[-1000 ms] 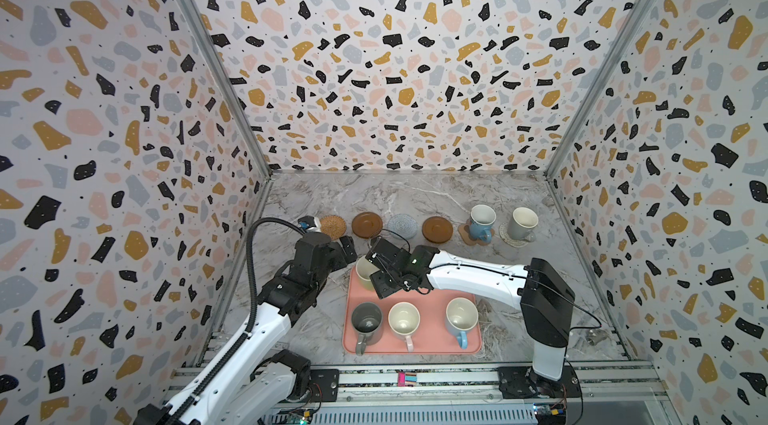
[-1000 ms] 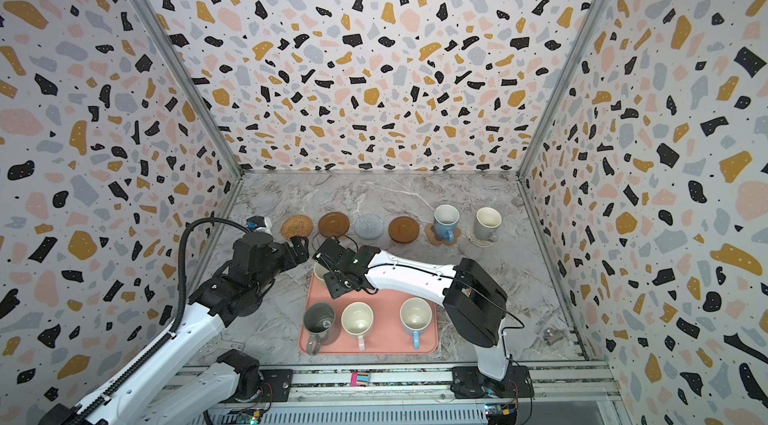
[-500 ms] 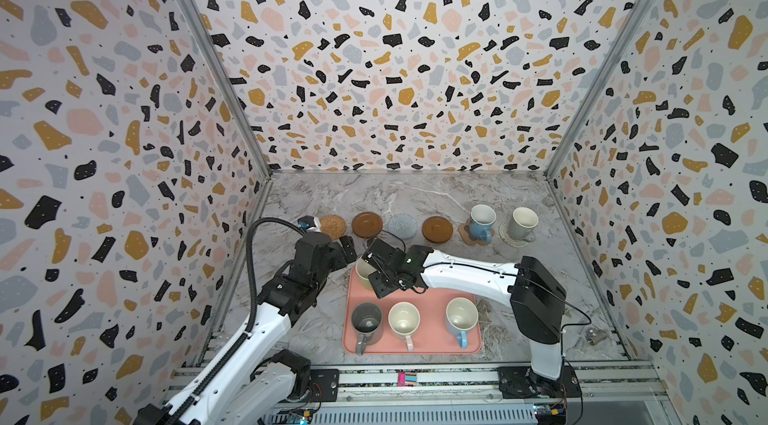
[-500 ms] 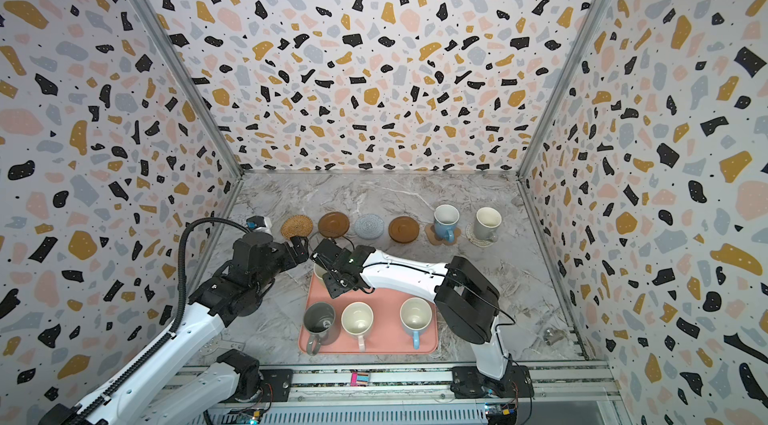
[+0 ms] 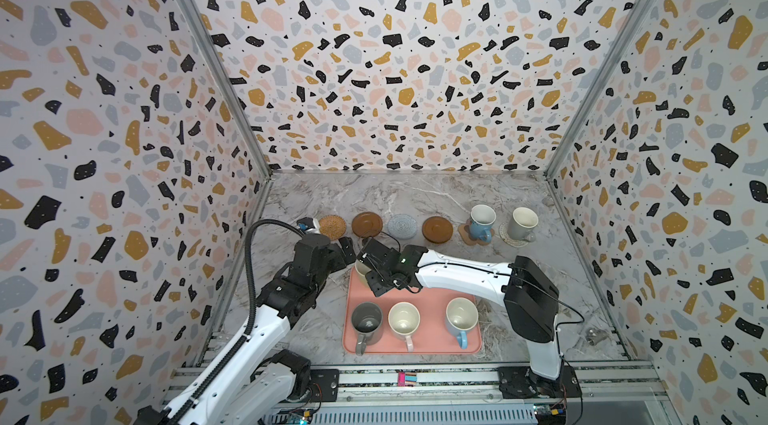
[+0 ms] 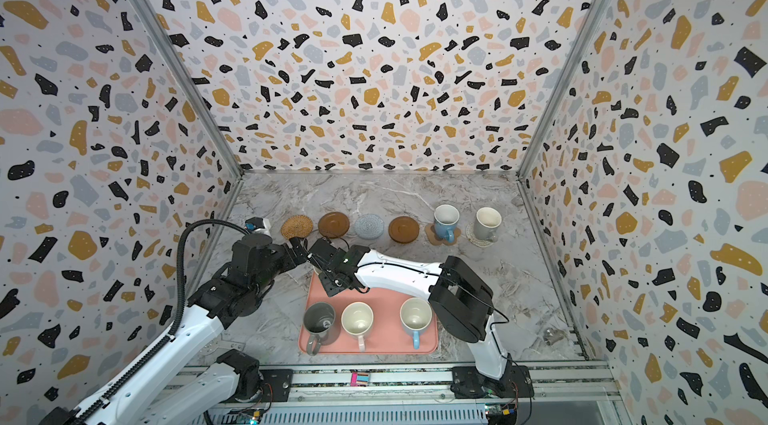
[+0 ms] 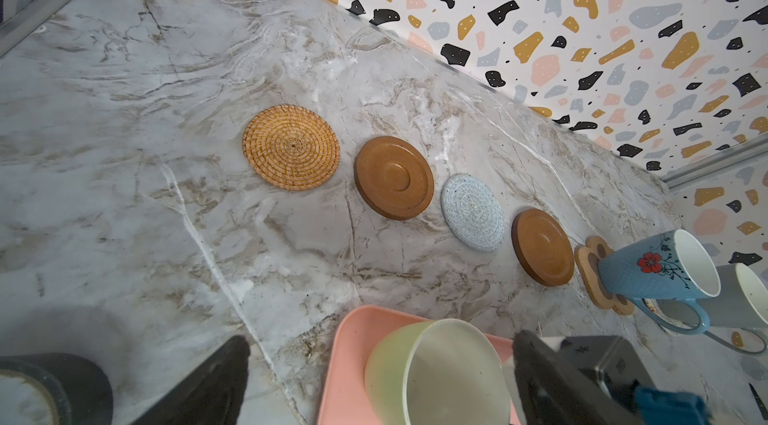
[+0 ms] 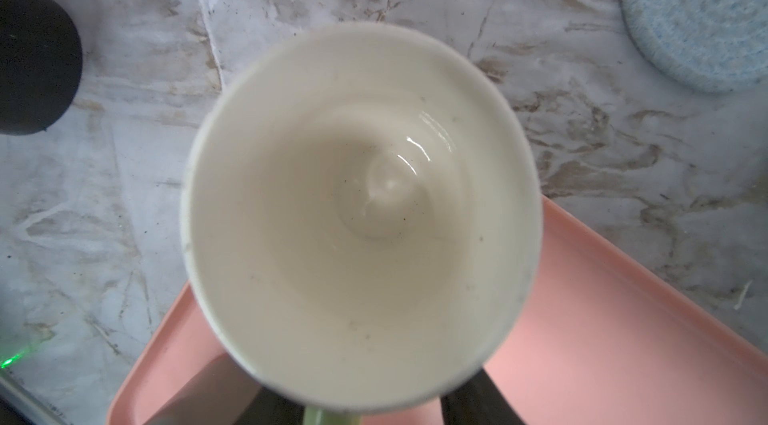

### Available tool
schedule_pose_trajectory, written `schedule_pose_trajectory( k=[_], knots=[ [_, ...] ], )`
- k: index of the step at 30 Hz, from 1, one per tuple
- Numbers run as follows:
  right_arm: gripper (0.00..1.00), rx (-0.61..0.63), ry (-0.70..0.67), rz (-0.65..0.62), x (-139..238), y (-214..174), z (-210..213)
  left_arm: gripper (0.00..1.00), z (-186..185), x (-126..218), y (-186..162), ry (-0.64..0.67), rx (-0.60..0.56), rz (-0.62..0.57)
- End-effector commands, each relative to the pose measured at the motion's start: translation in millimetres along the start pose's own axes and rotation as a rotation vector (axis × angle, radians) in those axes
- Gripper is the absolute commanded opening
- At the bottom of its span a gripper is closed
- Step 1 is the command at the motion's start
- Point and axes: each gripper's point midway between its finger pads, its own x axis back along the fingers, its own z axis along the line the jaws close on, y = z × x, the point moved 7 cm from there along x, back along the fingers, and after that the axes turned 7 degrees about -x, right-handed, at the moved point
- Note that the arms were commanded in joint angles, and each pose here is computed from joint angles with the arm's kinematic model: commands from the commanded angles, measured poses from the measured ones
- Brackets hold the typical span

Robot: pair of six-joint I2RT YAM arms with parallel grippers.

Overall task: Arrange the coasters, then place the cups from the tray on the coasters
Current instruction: 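Close right gripper on the pale green mug's rim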

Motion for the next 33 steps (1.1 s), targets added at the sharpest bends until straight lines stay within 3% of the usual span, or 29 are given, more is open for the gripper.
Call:
schedule_pose_trajectory(
  k=[1, 20, 33],
  knots=[
    [0.45, 0.005, -0.033, -0.014, 5.7, 4.8, -1.4, 1.00, 1.6, 1.7, 0.0, 0.004, 0.007, -0.020],
    [0.34, 0.011, -0.047, -0.006, -4.9, 3.7, -1.0, 1.00, 4.1, 4.5, 1.0, 0.018, 0.012, -0.031],
    [0.21, 0.021, -0.047, -0.026, -4.4, 8.9, 0.9, 0.99, 3.5, 5.5, 2.3, 0.018, 0.008, -0.031]
  ],
)
